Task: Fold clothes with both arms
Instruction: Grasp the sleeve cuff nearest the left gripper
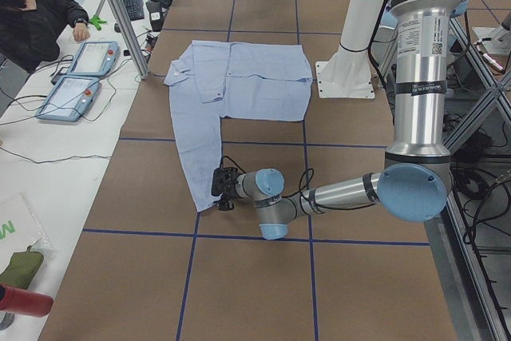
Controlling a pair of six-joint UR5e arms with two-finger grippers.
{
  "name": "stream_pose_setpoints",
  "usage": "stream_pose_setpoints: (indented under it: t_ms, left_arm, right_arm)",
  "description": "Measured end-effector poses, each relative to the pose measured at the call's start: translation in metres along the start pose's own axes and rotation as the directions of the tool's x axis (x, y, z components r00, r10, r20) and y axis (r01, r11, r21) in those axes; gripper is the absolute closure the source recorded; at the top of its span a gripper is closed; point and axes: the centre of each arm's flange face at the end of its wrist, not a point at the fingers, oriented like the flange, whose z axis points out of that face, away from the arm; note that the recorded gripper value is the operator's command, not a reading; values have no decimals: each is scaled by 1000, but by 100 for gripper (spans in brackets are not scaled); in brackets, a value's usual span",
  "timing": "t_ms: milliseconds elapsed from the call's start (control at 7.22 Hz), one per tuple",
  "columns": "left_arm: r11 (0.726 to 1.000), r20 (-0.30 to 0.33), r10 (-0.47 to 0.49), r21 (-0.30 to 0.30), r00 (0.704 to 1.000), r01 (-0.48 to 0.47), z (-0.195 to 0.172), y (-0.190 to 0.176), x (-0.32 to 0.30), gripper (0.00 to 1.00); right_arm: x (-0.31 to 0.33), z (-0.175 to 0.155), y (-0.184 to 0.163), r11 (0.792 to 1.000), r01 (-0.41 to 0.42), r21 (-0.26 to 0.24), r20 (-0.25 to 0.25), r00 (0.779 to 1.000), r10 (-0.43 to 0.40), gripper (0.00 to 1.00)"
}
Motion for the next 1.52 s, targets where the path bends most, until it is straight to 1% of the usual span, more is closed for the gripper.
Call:
stream_pose_setpoints:
  t_ms: [139, 277, 416, 554, 693, 831, 970, 1247, 1386, 1524]
  left_arm:
    - [1000, 4, -3, -6, 1000, 3, 3, 4, -2, 18]
    - [1000, 8, -5, -10, 1000, 5, 4, 6, -3, 31]
    - [1000, 10, -6, -11, 1000, 6, 5, 7, -4, 38]
    - [1000, 14, -10, -10, 1000, 10, 7, 7, -5, 41]
    - [1000, 21, -16, -7, 1000, 16, 12, 6, -6, 52]
    - [1000, 25, -20, -5, 999, 20, 16, 5, -7, 74]
    - [1000, 23, -21, -4, 1000, 21, 17, 4, -6, 99]
    - [1000, 5, -16, -1, 1000, 16, 16, 2, 1, 100]
    - [1000, -14, -12, -11, 1000, 12, 12, 1, 7, 100]
    - [1000, -50, -7, -31, 999, 5, 5, -2, 19, 100]
  right_arm:
    - [0, 0, 0, 1000, -1, 1, -1, 1000, 1, 0]
    - [0, -1, 0, 1000, -2, 2, -2, 1000, 2, 0]
    - [-1, -2, 0, 1000, -3, 4, -2, 1000, 3, 0]
    - [-3, -4, 0, 1000, -2, 9, 0, 1000, 2, 0]
    - [-5, -6, 1, 1000, 1, 12, 0, 1000, -1, 0]
    - [-6, -7, 1, 1000, 2, 14, 0, 1000, -2, 0]
    - [-6, -7, 1, 1000, 2, 14, 0, 1000, -2, 0]
    - [-7, -8, 1, 1000, 2, 15, 3, 1000, -2, 0]
    - [-7, -8, 1, 1000, 2, 15, 4, 1000, -2, 0]
    - [-7, -8, 1, 1000, 2, 15, 4, 1000, -2, 0]
